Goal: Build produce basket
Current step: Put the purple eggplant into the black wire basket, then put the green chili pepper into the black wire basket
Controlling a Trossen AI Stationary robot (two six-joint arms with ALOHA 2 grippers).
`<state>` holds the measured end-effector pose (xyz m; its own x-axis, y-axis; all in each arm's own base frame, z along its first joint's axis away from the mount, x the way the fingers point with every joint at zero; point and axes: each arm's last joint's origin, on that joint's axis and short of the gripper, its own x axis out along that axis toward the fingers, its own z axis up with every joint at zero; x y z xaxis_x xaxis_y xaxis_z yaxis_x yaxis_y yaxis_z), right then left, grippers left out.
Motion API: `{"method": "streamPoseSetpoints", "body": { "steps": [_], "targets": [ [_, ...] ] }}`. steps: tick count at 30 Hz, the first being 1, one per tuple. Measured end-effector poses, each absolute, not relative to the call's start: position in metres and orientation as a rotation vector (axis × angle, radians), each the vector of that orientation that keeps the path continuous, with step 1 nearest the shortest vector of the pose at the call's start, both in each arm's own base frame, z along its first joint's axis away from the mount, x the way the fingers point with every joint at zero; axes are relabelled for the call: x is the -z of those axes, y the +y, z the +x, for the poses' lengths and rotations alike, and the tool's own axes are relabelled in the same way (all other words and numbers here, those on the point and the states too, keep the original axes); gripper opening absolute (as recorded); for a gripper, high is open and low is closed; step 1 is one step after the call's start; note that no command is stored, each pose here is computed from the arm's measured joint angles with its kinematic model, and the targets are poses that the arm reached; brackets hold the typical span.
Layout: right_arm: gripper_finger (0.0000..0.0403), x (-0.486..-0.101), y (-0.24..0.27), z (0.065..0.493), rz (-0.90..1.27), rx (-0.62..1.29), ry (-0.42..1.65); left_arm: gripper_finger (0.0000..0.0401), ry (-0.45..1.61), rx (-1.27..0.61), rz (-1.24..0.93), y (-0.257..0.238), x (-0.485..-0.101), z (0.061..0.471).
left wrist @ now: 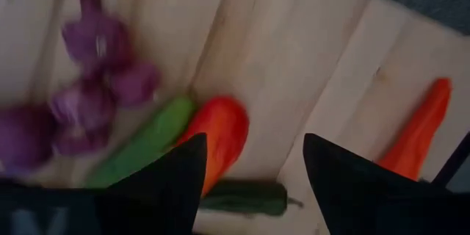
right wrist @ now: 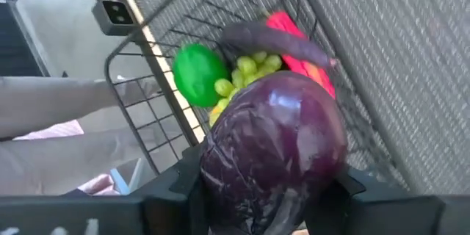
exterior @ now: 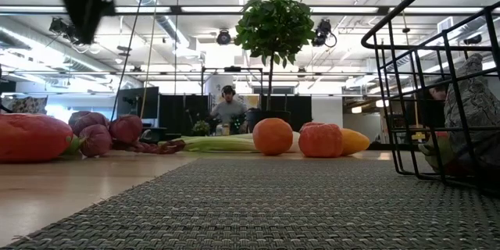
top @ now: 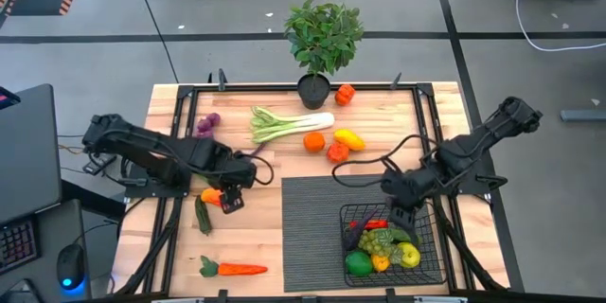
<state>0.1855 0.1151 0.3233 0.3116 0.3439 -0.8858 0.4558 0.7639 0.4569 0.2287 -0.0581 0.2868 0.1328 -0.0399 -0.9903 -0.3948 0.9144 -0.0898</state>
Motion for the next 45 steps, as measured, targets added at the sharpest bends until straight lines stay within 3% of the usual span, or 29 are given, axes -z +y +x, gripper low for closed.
{"method": "streamPoseSetpoints", "body": {
  "steps": [11, 22, 27, 33, 45],
  "targets": [
    [0.0188, -0.296, 0.127, 0.173, 0.781, 0.190, 1.386, 0.0231, 1.495, -0.539, -0.714, -0.071, -0.261, 0.191],
    [0.0303, -0.289, 0.127, 0.170, 0.679, 0.149, 1.404, 0.0231, 1.594, -0.729, -0.972, -0.101, -0.236, 0.172],
    [0.0337, -0.289, 0.125, 0.171, 0.658, 0.168, 1.382, 0.0231, 1.542, -0.760, -1.112, -0.115, -0.218, 0.171],
    [0.0345, -0.289, 0.123, 0.172, 0.655, 0.142, 1.399, 0.0242, 1.524, -0.846, -1.192, -0.124, -0.191, 0.159],
    [0.0345, -0.289, 0.124, 0.172, 0.722, 0.168, 1.424, 0.0283, 1.439, -1.024, -1.078, -0.117, -0.178, 0.145]
  ]
}}
